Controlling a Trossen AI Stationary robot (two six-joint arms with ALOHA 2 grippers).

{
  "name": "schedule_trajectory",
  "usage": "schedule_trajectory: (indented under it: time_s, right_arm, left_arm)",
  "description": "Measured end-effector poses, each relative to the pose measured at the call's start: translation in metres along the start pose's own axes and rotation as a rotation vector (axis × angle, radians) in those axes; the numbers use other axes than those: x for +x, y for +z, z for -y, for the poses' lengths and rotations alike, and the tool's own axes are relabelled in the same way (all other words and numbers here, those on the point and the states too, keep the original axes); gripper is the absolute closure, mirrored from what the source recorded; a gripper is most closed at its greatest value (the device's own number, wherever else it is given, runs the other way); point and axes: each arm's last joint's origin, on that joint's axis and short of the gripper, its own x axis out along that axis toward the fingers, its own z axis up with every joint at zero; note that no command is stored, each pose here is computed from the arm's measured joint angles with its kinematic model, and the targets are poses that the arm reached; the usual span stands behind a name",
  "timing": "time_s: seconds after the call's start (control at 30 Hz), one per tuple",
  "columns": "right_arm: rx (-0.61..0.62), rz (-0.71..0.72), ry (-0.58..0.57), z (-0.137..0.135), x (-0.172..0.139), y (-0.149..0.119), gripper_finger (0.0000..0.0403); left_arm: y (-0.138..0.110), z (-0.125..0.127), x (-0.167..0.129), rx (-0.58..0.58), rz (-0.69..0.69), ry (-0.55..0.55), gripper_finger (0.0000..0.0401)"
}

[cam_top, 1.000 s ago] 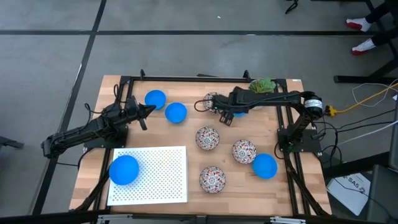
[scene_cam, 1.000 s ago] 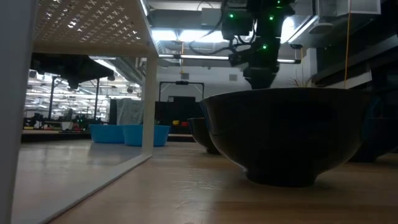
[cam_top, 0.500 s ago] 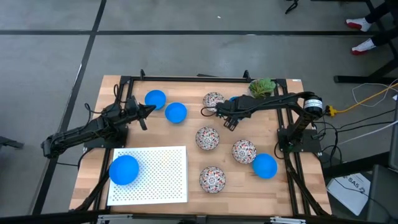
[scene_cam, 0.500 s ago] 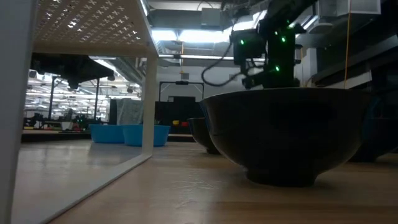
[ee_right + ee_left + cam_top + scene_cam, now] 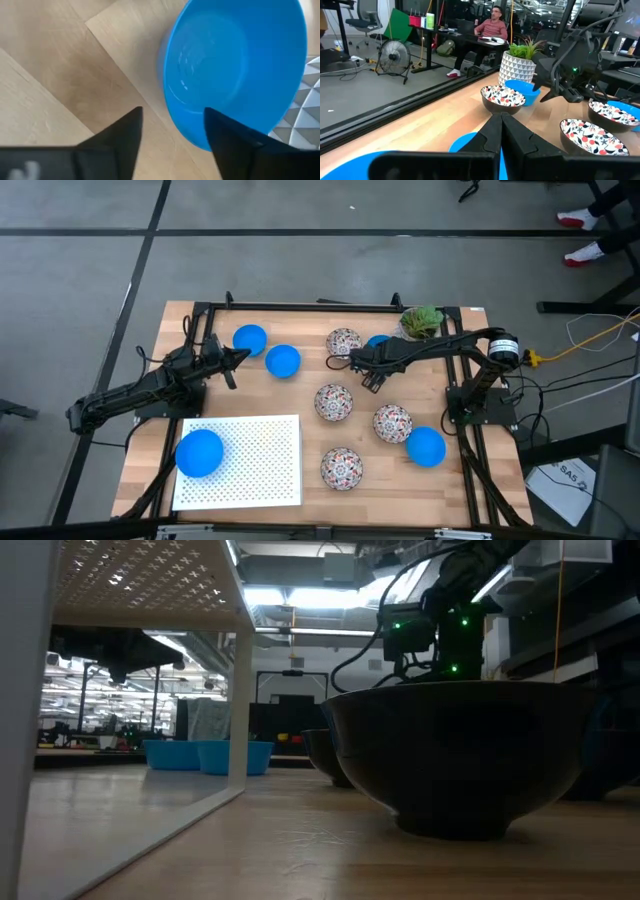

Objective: Pick & Place Mini bowls
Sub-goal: Put the blue bowl on the shelf

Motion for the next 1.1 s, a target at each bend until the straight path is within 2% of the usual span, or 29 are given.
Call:
schedule_trajectory:
  time_s: [0.3, 0.37, 0.57, 0.8, 1.1]
  right_arm:
    - [-0.019, -0.008, 0.027, -0.001, 0.0, 0.0, 0.0368]
    - [-0.037, -0.012, 0.043, -0.002, 0.0, 0.0, 0.0391]
    - [-0.073, -0.055, 0.049, -0.004, -0.013, 0.0, 0.0391]
    - [-0.111, -0.028, 0.016, -0.006, -0.051, 0.011, 0.0395]
    - [-0.124, 0.172, 0.048, -0.012, -0.129, 0.034, 0.0396]
  left_arm:
    - [0.0, 0.0, 0.0, 0.0, 0.0, 0.0, 0.0399]
    - [0.0, 0.0, 0.0, 0.0, 0.0, 0.0, 0.0399]
    - [0.0, 0.0, 0.0, 0.0, -0.001, 0.0, 0.0399]
    - [0.0, 0.0, 0.0, 0.0, 0.0, 0.0, 0.0399]
    - [0.0, 0.0, 0.0, 0.0, 0.005, -0.001, 0.0399]
